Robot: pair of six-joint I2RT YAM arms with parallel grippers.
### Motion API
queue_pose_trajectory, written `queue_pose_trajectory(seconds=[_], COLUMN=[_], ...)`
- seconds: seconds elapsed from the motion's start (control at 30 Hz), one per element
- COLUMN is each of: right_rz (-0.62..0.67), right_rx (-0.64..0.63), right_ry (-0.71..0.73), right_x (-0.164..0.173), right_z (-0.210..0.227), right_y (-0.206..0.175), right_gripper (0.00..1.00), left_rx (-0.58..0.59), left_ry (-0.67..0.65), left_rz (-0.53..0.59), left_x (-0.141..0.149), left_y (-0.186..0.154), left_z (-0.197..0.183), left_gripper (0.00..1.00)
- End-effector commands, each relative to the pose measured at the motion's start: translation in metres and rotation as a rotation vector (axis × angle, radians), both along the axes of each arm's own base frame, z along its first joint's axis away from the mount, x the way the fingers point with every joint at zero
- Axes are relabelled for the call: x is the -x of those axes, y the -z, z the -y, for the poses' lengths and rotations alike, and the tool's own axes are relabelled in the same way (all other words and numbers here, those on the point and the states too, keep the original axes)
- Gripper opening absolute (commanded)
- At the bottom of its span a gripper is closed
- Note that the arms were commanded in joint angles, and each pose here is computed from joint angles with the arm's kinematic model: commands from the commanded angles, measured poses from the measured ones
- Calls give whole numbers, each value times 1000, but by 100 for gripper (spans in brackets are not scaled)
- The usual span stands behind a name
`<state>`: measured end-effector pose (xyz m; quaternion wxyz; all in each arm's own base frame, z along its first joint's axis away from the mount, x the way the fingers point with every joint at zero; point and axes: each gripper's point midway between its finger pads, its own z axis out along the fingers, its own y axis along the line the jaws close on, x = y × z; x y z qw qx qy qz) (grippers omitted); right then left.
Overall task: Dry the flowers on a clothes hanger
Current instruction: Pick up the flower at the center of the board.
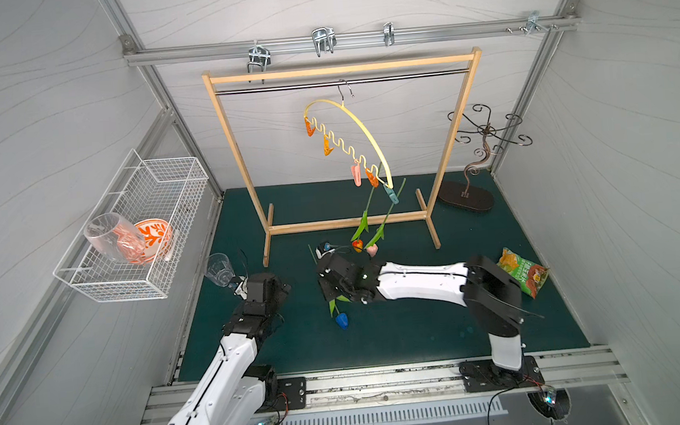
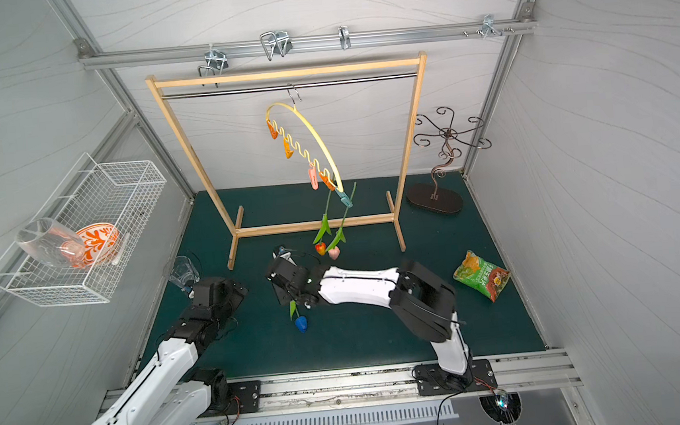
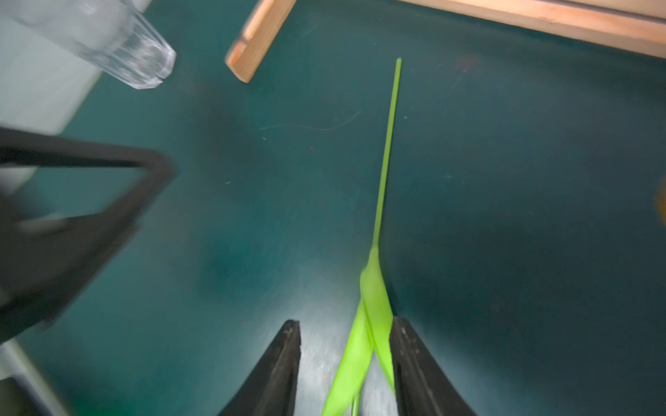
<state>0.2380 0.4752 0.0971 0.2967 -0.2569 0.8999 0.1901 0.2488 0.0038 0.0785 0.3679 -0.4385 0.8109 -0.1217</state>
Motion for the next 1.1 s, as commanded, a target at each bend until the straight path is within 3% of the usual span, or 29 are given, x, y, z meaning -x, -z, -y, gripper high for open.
queue_pose_trajectory(seconds=[0.0,0.1,0.63,0.83,0.93,1.07], right_rz=[-49,-21,-14,-28,2,49], right_rx=[142,192,251,251,226,166], right_ry=[-62,-64,-71,-47,-39,-42], right_x=[-1,-14,-35,-39,-40,-43], right_z=[-2,-9,-5,-4,-7,-16], right_y=[29,41,92,91,72,31], right_gripper=[46,48,46,24,9,0], left_rx=[-8,-3,19,21,23,25], left_ry=[-54,-44,11,30,39,48], left_rz=[89,155,118,145,149,147], left_x=[5,7,-2,-4,-5,-5], left_y=[-8,-13,-9,-13,-14,-13], left_z=[-10,-10,1,4,5,7], left_gripper=[94,93,93,93,92,92])
